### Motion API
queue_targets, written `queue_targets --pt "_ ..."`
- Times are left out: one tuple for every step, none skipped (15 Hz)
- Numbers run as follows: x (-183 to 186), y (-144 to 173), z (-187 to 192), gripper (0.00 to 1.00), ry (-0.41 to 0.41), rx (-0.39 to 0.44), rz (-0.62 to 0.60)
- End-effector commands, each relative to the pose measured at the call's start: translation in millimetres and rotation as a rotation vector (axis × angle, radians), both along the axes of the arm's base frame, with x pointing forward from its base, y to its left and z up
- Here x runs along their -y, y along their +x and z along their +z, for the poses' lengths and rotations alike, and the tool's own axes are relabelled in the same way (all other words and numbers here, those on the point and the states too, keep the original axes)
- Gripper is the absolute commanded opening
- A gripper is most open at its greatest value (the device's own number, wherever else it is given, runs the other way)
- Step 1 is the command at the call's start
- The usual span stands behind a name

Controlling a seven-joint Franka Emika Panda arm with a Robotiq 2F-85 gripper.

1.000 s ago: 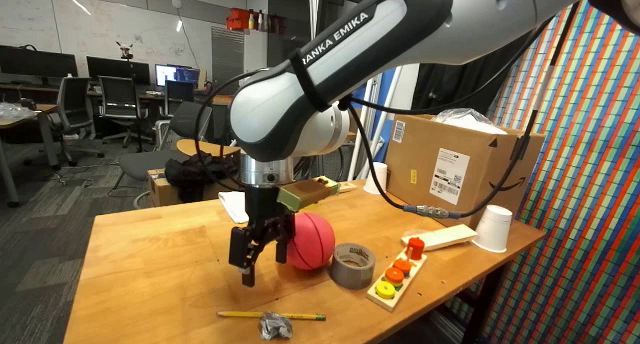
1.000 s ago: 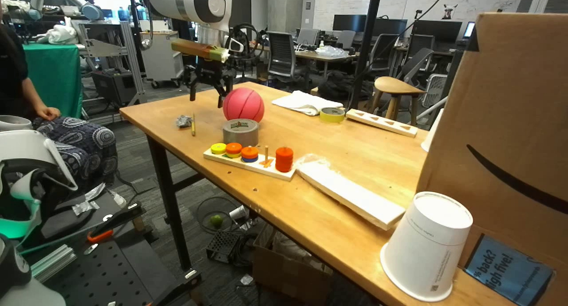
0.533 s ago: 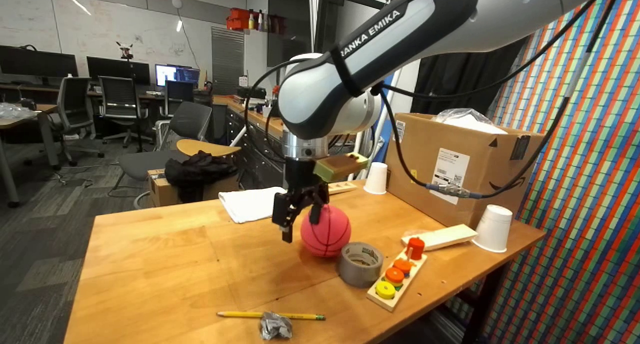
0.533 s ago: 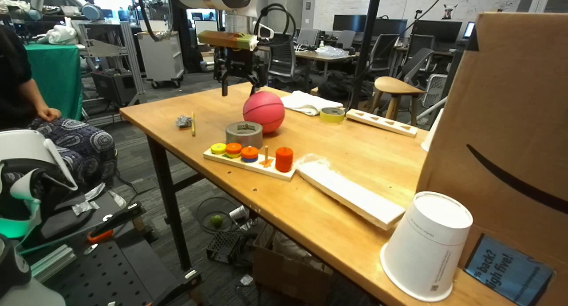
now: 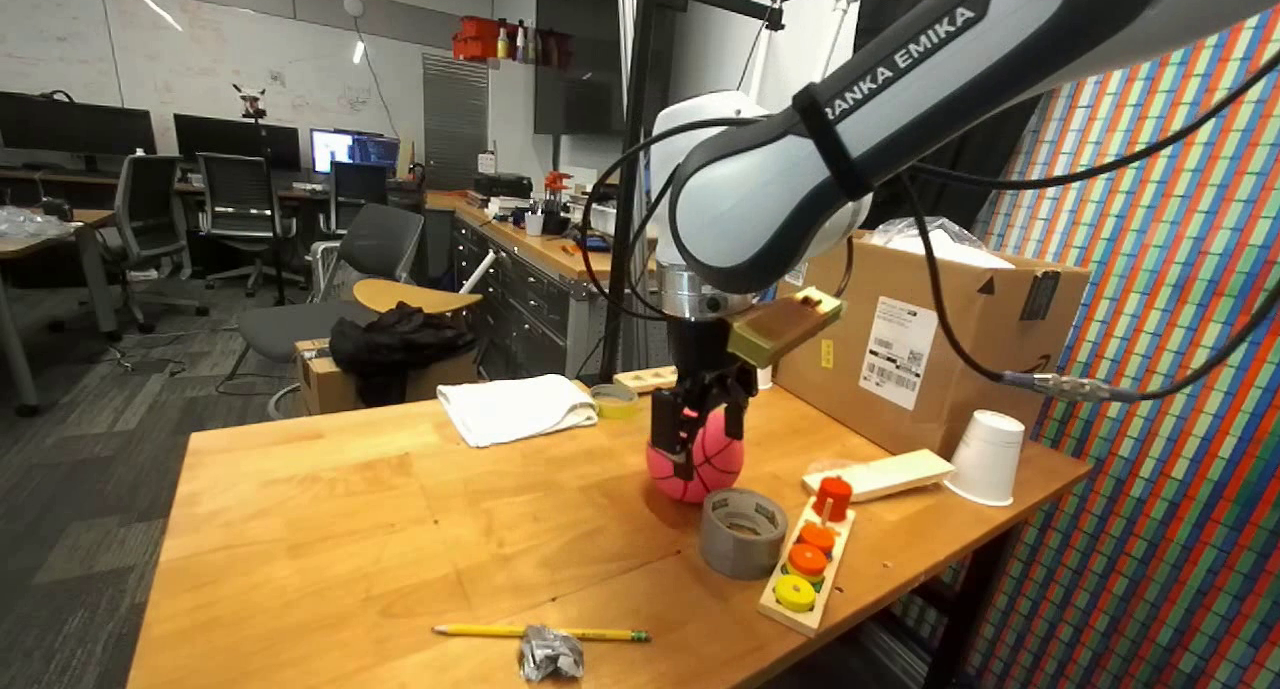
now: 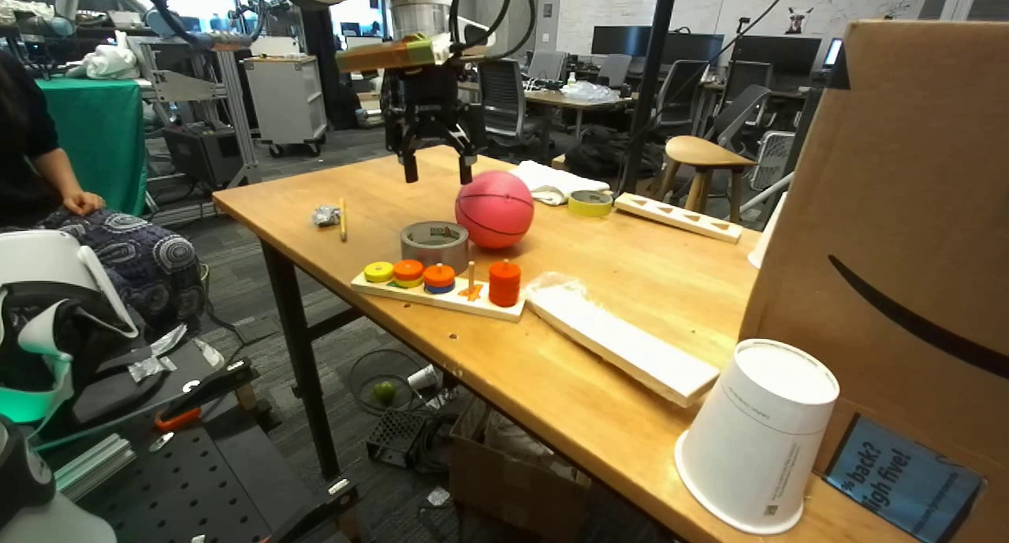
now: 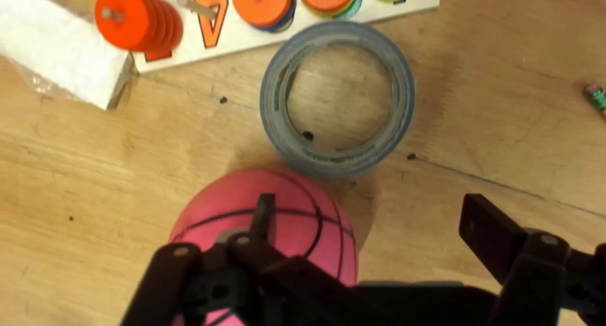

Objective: Move the ball to the right

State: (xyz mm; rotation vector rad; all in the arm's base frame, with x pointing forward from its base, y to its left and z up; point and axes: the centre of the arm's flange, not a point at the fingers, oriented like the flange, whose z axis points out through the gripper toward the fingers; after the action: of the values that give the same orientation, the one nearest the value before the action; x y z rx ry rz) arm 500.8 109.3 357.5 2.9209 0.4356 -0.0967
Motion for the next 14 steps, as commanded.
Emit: queue_targets --pt "1.3 -59.2 5.4 1.00 -0.028 0.032 -0.052" --pt "1.2 -69.8 5.8 1.00 -0.031 0.036 -0.070" --pt "-2.5 -80.2 6.3 1.00 -0.023 0.048 -0.084" --pt "-7.2 -88.7 9.9 1.00 -0.013 0.060 -0.091" --pt "-14.8 -96.8 14.5 1.00 0.006 0.077 -0.092" --pt "-25.4 -102.5 17.1 1.00 0.036 0.098 -0.086" --pt "-36.4 -106.2 20.8 1.00 0.066 0.121 -0.075" --pt "-47.3 -108.7 24.3 1.00 0.102 0.138 -0.060" --pt "-58.4 -109.6 25.5 1.00 0.132 0.156 -0.054" --pt "-67.2 -111.2 28.9 1.00 0.166 0.173 -0.039" --pt "-76.1 -112.2 32.1 1.00 0.202 0.187 -0.029" --pt "-85.0 -110.8 30.5 1.00 0.238 0.204 -0.024" --pt "-93.0 -109.4 32.0 1.00 0.273 0.214 -0.018" --pt "-100.6 -107.7 33.1 1.00 0.304 0.223 -0.012"
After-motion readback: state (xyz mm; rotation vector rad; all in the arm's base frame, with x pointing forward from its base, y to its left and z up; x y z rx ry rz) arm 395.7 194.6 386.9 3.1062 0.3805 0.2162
